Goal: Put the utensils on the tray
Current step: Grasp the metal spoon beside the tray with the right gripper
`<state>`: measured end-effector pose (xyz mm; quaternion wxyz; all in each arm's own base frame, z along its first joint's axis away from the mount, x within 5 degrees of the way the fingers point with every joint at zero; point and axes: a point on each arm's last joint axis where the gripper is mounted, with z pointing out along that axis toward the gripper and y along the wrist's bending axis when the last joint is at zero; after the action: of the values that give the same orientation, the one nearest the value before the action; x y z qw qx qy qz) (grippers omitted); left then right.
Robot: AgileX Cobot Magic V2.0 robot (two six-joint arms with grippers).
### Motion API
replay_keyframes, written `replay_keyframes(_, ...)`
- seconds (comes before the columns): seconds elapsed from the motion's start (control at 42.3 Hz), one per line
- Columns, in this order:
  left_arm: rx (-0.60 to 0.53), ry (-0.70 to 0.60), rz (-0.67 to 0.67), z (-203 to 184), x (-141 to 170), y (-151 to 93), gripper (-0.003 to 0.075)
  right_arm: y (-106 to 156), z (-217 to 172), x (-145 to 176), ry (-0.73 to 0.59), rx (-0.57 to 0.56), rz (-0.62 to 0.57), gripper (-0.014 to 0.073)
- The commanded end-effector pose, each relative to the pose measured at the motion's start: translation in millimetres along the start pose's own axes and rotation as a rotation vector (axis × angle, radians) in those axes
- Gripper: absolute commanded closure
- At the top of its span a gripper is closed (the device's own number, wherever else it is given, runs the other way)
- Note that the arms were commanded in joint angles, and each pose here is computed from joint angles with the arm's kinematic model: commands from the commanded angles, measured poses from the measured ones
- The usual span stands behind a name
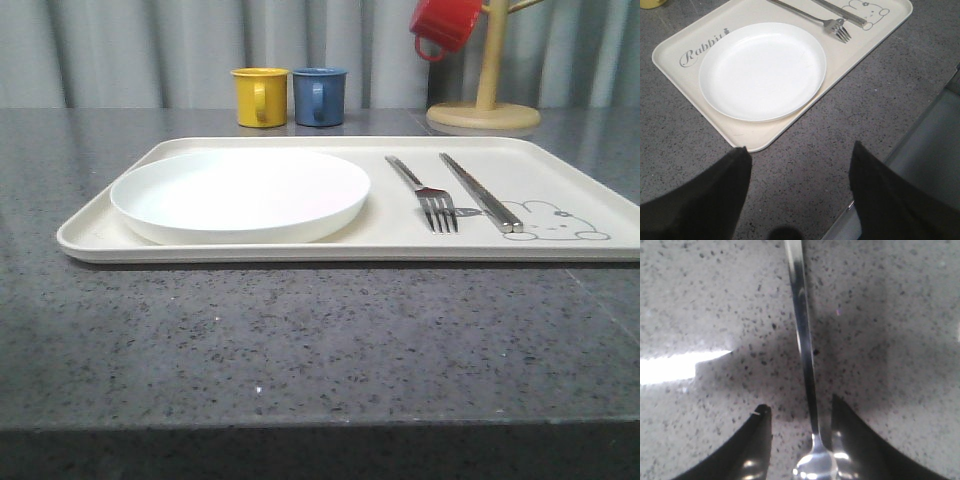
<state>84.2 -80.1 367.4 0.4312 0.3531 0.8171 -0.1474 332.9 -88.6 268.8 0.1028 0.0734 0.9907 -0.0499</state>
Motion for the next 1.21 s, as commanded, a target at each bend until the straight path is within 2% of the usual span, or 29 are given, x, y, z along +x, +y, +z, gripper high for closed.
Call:
replay_keyframes(0.0,0.004,-0.097,-0.003,-6.7,-12.6,-0.2,0.0293,-5.7,-18.0,-3.9,-0.079,0.026,-0.008,0.0275)
replay_keyframes(0.237,0.004,-0.097,-0.003,-6.7,-12.6,-0.2,0.0293,-5.8,-16.8,-6.5,-0.100,0.028,-0.008,0.0341)
replay_keyframes(0.662,0.004,-0.097,-0.003,-6.7,-12.6,-0.2,0.0293,-5.5,-1.3,-7.9,-0.037,0.027,-0.014,0.0351)
replay_keyframes(0.757,0.004,-0.099,-0.003,-6.7,-12.7,-0.2,0.0293,-5.8,-3.4,-7.9,-0.045,0.029,-0.014,0.0429)
replay_keyframes(0.852,0.004,-0.099,-0.003,-6.7,-12.7,-0.2,0.0293,-6.2,-6.5,-9.2,-0.051,0.030,-0.014,0.0565)
replay_keyframes(0.923,0.004,-0.099,-0.003,-6.7,-12.7,-0.2,0.0293,-4.7,-11.0,-11.0,-0.054,0.029,-0.017,0.0608)
replay_keyframes(1.017,0.004,-0.099,-0.003,-6.7,-12.7,-0.2,0.0293,3.8,-24.9,-13.2,-0.077,0.011,-0.029,0.0608)
replay_keyframes(1.183,0.004,-0.099,-0.003,-6.7,-12.7,-0.2,0.0293,44.9,-62.9,-14.1,-0.172,-0.084,-0.124,0.0608)
